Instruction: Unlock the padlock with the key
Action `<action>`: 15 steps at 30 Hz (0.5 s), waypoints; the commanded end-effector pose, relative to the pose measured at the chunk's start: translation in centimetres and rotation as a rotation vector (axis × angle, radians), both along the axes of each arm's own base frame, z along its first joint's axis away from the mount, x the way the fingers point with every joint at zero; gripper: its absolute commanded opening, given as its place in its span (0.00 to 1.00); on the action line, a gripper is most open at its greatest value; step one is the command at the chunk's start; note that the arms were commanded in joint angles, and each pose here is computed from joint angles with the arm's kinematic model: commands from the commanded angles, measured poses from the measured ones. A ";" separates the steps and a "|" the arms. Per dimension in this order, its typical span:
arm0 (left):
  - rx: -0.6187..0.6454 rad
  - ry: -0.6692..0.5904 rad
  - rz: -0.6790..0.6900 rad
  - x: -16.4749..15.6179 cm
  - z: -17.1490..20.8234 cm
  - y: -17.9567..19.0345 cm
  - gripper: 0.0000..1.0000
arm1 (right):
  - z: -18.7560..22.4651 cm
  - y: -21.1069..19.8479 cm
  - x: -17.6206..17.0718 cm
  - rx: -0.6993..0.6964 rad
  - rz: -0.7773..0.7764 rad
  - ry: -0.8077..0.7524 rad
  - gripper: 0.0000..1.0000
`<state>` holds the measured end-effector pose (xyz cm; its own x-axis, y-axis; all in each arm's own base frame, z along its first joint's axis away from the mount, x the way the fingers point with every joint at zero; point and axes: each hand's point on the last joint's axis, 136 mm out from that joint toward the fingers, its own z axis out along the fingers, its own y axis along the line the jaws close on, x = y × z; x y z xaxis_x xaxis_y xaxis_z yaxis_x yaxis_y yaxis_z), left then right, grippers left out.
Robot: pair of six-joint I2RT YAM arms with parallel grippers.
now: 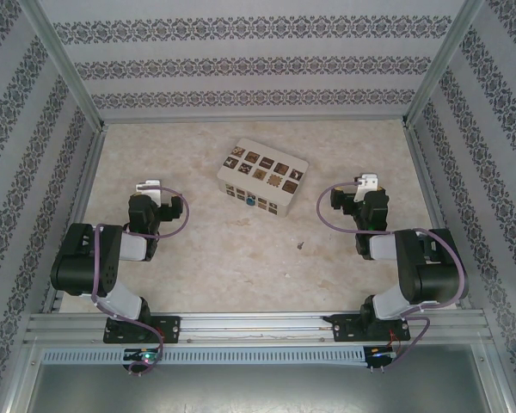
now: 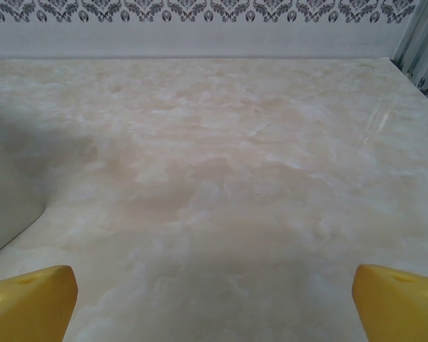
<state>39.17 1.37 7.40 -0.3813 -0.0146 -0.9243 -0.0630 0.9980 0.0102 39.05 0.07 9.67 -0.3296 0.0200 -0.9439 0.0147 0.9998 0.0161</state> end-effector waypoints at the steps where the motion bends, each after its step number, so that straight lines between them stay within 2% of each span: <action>1: 0.012 -0.099 0.040 0.2 2.9 0.5 0.99 | 2.9 0.0 0.2 0.009 -0.006 -0.054 0.98; 7: -0.022 -0.035 0.145 0.0 6.5 1.9 0.99 | 6.0 -0.1 -1.6 0.092 -0.038 -0.028 0.98; 9: -0.075 -0.004 0.152 0.1 8.0 1.6 0.99 | 7.1 0.1 -2.3 0.174 -0.056 -0.016 0.98; 15: -0.336 0.049 0.039 1.5 11.8 -2.0 0.99 | 9.4 2.9 -3.3 0.526 -0.025 0.039 0.98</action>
